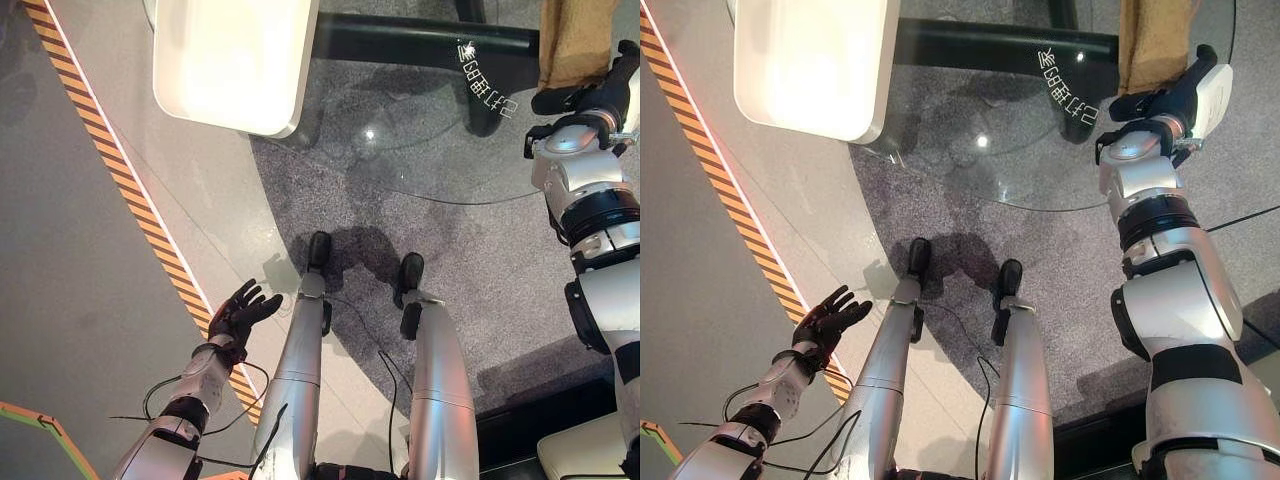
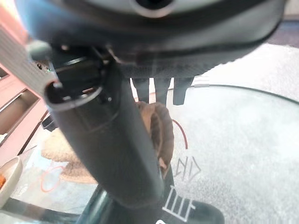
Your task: Wipe the table with a cloth and put it in the basket.
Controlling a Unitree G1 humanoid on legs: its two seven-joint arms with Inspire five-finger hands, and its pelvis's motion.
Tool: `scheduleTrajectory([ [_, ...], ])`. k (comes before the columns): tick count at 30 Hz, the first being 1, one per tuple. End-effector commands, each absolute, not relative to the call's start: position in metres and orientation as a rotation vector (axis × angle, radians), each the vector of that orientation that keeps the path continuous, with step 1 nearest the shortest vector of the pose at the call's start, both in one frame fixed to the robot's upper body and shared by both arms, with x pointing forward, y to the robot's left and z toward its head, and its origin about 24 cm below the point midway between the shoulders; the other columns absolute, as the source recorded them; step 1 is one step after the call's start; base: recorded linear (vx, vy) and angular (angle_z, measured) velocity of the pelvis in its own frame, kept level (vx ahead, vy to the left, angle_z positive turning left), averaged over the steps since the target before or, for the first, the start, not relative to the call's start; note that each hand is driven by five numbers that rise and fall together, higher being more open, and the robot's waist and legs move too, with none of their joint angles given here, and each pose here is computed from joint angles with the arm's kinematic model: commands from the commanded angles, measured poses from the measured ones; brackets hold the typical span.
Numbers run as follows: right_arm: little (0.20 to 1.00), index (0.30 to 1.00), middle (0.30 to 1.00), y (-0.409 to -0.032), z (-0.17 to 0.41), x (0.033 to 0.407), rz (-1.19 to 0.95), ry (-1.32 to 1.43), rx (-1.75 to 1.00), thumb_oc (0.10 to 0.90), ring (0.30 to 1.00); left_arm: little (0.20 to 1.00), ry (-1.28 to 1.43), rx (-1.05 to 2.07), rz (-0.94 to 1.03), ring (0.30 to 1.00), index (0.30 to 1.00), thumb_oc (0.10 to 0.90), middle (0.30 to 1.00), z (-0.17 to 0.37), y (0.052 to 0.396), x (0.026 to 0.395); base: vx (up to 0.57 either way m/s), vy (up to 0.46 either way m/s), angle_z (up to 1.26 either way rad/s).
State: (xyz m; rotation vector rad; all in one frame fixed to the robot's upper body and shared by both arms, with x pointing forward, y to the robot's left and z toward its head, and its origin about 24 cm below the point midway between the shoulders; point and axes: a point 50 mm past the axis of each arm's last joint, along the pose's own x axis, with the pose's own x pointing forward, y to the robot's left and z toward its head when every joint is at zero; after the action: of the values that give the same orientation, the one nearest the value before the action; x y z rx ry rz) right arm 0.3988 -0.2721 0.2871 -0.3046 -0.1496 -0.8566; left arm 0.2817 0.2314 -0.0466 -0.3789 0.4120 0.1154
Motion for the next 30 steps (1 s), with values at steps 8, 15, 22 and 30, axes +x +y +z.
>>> scheduleTrajectory([
  [8, 0.9, 0.9, 0.9, -0.284, 0.346, 0.384, -0.803, -0.386, -0.058, 0.8, 0.9, 0.9, 0.466, -0.391, 0.161, 0.9, 0.9, 0.8, 0.9, -0.071, 0.237, 0.249, 0.0, 0.0, 0.0],
  [15, 0.9, 0.9, 0.9, -0.282, 0.341, 0.388, -0.739, -0.377, 0.002, 0.8, 0.9, 0.9, 0.466, -0.394, 0.159, 0.9, 0.9, 0.8, 0.9, -0.072, 0.234, 0.247, 0.0, 0.0, 0.0],
  [22, 0.9, 0.9, 0.9, -0.279, 0.335, 0.392, -0.686, -0.316, -0.042, 0.8, 0.9, 0.9, 0.465, -0.398, 0.148, 0.9, 0.9, 0.8, 0.9, -0.071, 0.231, 0.249, 0.0, 0.0, 0.0],
  [30, 0.9, 0.9, 0.9, -0.279, 0.324, 0.397, -0.63, -0.221, -0.134, 0.8, 0.9, 0.9, 0.467, -0.39, 0.143, 0.9, 0.9, 0.8, 0.9, -0.071, 0.232, 0.249, 0.0, 0.0, 0.0],
])
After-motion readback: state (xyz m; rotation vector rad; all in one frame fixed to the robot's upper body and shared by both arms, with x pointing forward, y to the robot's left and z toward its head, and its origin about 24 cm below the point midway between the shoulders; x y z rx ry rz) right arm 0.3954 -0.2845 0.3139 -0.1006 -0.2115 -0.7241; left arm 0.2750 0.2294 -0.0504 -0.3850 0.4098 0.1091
